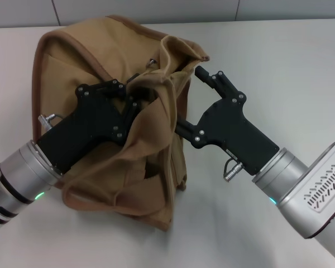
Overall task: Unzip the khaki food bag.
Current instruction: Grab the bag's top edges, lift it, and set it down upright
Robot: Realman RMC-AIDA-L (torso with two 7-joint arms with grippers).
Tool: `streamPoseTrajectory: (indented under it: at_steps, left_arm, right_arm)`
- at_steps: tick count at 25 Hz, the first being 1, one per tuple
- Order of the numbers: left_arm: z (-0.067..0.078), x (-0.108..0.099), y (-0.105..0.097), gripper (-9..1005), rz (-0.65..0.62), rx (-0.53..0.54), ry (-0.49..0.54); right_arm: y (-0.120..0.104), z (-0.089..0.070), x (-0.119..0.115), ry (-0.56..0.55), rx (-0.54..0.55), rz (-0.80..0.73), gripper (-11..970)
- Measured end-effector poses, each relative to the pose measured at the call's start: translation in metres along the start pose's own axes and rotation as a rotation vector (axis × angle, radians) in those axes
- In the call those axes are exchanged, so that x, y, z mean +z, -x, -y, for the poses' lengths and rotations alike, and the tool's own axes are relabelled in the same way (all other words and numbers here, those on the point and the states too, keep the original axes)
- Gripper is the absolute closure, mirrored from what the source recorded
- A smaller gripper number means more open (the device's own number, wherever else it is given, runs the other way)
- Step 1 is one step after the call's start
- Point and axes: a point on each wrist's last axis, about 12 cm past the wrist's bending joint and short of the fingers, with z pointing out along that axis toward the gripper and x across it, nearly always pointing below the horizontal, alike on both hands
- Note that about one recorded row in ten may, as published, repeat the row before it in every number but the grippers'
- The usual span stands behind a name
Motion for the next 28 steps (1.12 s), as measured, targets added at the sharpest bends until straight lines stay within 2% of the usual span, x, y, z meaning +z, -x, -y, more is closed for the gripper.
streamPoseTrajectory:
  at_steps: [9, 14, 20, 28]
  left_arm:
    - [0.0015, 0.0004, -0.0018, 928, -0.01, -0.011, 0.004]
    - [0.0016, 0.0002, -0.002, 928, -0.011, -0.012, 0.005]
    - [0.0045, -0.0005, -0.0021, 928, -0.007, -0.024, 0.0]
    - [0.0054, -0.002, -0.0025, 928, -0.007, -0.027, 0.003]
  right_arm:
    - [-0.0009, 0.0001, -0.0024, -0.009, 0.025, -0.005, 132]
    - [-0.0016, -0.0002, -0.0036, -0.004, 0.022, -0.008, 238]
    - [-0.0035, -0.0017, -0.0042, 0.007, 0.022, -0.024, 476]
    - [-0.0029, -0.0045, -0.004, 0.023, 0.024, -0.022, 653]
